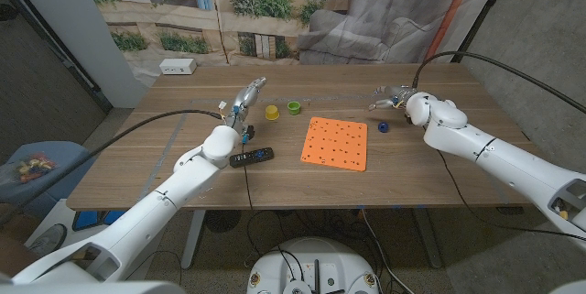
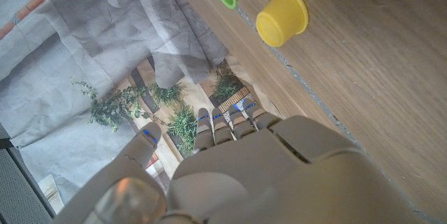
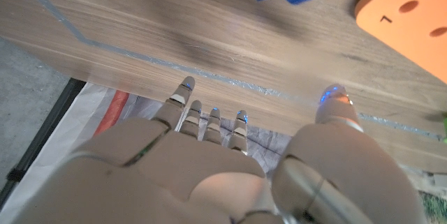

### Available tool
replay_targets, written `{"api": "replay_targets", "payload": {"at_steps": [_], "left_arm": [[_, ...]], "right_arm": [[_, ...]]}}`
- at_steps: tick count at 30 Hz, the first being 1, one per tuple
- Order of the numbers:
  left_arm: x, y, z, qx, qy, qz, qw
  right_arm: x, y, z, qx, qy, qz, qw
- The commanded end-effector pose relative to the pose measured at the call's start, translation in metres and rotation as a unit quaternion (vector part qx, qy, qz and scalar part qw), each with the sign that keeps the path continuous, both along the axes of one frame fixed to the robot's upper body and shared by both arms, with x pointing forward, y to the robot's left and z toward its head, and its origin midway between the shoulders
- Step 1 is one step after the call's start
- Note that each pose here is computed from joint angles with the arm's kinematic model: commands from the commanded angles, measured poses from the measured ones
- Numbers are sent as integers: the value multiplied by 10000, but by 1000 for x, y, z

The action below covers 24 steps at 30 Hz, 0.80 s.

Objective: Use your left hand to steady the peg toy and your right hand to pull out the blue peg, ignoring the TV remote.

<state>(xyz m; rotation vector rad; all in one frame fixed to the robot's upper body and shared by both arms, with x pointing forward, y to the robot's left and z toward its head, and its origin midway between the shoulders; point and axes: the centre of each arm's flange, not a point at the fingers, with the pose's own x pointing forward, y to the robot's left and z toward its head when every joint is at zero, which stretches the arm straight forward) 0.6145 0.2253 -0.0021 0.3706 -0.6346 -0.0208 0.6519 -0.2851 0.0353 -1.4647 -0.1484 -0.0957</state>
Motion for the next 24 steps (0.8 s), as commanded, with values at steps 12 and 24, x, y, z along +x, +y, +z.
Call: {"api": "replay_targets", "payload": {"at_steps": [12, 24], "left_arm": [[36, 32, -10, -537, -24, -273, 9982], [43, 40, -12, -679, 104, -297, 9972]], "right_arm": [[-7, -17, -13, 2002, -783, 930, 9722], [-2, -26, -13, 2830, -1018, 1488, 9420]]}}
